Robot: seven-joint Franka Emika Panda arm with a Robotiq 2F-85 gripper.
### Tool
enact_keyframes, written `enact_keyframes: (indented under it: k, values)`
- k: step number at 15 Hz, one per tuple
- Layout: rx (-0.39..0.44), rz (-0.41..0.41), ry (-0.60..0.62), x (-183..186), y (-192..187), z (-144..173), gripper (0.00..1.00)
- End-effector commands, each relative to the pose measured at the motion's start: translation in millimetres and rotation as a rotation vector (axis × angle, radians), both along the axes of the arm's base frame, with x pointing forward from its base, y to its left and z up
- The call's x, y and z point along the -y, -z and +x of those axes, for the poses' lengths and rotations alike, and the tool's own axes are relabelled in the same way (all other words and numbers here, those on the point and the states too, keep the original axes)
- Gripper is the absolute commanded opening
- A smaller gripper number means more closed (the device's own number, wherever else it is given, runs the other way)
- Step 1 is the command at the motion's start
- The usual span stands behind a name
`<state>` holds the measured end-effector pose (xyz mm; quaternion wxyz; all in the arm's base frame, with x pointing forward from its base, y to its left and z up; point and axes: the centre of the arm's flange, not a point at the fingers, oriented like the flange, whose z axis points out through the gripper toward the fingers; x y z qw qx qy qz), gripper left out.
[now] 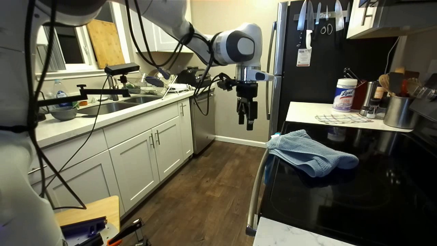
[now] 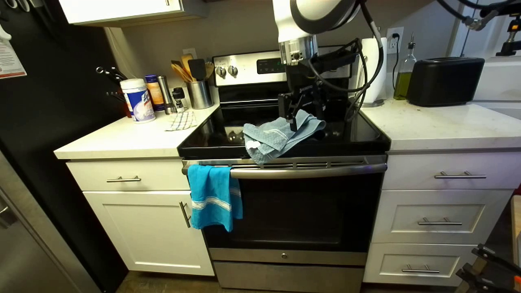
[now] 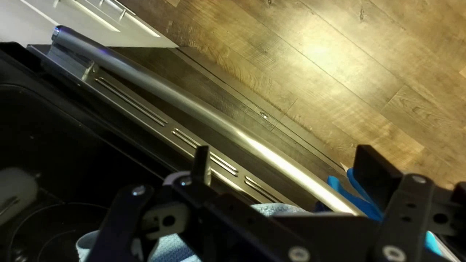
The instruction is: Hang the light blue towel on the handle of the oven door.
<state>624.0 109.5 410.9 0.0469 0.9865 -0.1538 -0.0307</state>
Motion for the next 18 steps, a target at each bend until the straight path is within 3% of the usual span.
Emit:
enact_keyframes:
  k: [1,3,4,14,18]
  values:
    - [0.051,-0.069,0.02,-1.3,16.0,13.5,1.0]
    - [0.075,-0.098,0.018,-0.5,19.9,17.8,1.0]
    - [0.042,-0.061,0.003,1.2,18.8,12.6,1.0]
    - [0.05,-0.065,0.007,0.2,25.3,14.1,1.0]
    - [0.099,-0.023,0.015,2.5,39.9,41.7,1.0]
